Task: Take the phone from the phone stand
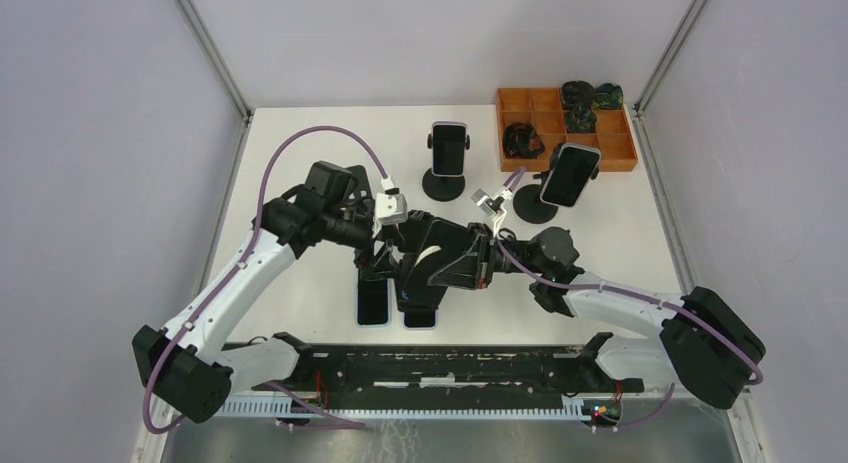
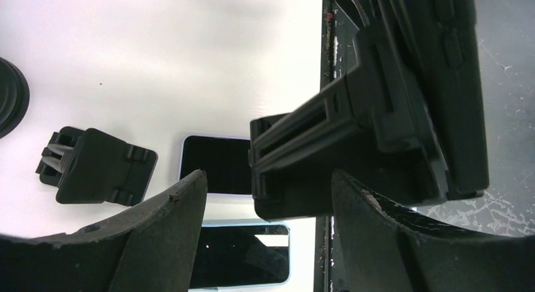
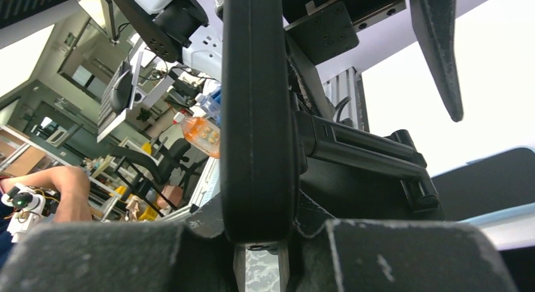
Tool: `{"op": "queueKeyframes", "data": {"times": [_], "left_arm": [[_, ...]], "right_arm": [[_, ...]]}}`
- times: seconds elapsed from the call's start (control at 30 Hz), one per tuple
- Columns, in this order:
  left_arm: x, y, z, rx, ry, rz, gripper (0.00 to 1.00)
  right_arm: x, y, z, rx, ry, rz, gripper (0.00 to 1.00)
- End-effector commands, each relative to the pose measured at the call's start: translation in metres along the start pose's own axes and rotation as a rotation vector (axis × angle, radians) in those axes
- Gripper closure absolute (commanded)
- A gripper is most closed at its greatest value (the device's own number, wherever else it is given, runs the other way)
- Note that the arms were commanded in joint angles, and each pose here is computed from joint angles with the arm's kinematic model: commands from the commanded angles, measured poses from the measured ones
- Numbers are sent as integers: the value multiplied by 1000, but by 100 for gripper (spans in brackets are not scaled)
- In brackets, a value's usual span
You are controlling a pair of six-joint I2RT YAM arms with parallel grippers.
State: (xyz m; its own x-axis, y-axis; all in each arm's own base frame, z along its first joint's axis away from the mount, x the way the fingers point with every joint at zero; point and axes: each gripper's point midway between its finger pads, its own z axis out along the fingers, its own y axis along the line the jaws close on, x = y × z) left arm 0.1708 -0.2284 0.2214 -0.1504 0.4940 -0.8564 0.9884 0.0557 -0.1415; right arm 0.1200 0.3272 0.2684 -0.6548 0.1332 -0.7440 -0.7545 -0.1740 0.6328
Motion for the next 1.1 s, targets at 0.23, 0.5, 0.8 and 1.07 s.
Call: {"op": "queueKeyframes", "data": {"times": [0.23,0.5,0.8,1.07], "left_arm": [[-34,-13,-7,52,-88,52,40],[-28,-24,-10,80,-79,81,72],[-20,-32,-19,77,-39,191,98],[-10,-30,-21,67,3,256,98]], "right_arm": [[-41,45,31,-173,-146,-98,100],[-53,50,39,-209,-215,-74,100],[-52,20,34,-15,-209,-76,72],[-62,10,20,68,-241,-84,67]]}}
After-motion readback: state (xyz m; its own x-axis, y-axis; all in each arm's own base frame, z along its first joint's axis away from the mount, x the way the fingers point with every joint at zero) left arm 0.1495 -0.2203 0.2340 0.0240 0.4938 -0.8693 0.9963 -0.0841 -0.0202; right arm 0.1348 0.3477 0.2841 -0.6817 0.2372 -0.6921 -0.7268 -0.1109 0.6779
